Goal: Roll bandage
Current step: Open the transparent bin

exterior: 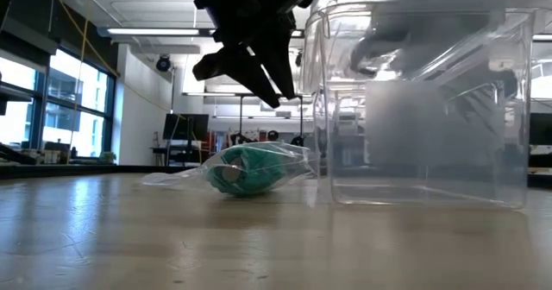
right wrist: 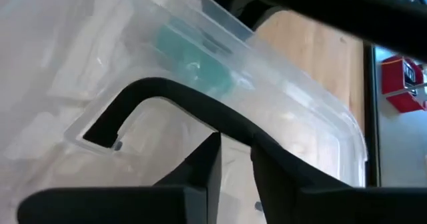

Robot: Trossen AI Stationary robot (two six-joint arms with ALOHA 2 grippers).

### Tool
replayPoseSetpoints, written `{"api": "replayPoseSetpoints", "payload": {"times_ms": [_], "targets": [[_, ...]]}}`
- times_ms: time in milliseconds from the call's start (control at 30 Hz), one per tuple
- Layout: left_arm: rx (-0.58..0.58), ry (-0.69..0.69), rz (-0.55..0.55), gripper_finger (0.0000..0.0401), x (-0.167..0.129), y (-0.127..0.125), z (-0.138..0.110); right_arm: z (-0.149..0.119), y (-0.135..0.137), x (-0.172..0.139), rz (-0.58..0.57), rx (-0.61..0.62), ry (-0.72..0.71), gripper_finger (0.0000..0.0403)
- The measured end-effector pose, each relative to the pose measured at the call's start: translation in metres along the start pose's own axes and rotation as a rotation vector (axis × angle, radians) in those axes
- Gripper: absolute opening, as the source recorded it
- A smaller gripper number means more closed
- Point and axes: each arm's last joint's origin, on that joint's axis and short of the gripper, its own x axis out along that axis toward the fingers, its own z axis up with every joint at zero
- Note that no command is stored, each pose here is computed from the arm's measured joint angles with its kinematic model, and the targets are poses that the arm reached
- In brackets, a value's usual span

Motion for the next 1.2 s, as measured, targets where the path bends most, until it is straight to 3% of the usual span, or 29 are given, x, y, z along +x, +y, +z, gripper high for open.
{"api": "replayPoseSetpoints", "payload": {"times_ms": [233,333,533,667,767,867,1000,1200], "targets": [[-0.001,-0.004,-0.003,0.0103,-0.002,0.000,0.001,-0.001,0.001,0.000,0.029,-0.025,-0.003,0.0071],[-0.004,-0.015,-0.011,0.0103,-0.008,0.000,0.003,0.000,0.001,0.000,0.074,-0.111,-0.027,0.0076],[-0.001,-0.010,-0.001,0.0103,-0.010,0.002,0.003,0.016,-0.008,-0.012,0.112,-0.169,-0.094,0.0150],[0.005,0.006,-0.008,0.0103,-0.011,0.001,0.000,0.020,-0.013,-0.020,0.202,-0.180,-0.100,0.0203],[0.011,0.012,-0.013,0.0103,-0.015,0.000,-0.002,0.017,-0.015,-0.019,0.293,-0.181,-0.122,0.0214],[0.001,0.010,-0.030,0.0103,-0.025,-0.002,-0.004,0.013,-0.019,-0.015,0.355,-0.160,-0.121,0.0212],[-0.011,-0.011,-0.077,0.0103,-0.043,-0.004,-0.003,0.010,-0.023,-0.016,0.348,-0.108,-0.076,0.0207],[0.006,-0.007,-0.094,0.0103,-0.050,-0.008,-0.008,0.020,-0.047,-0.062,0.317,0.139,0.144,0.0206]]}}
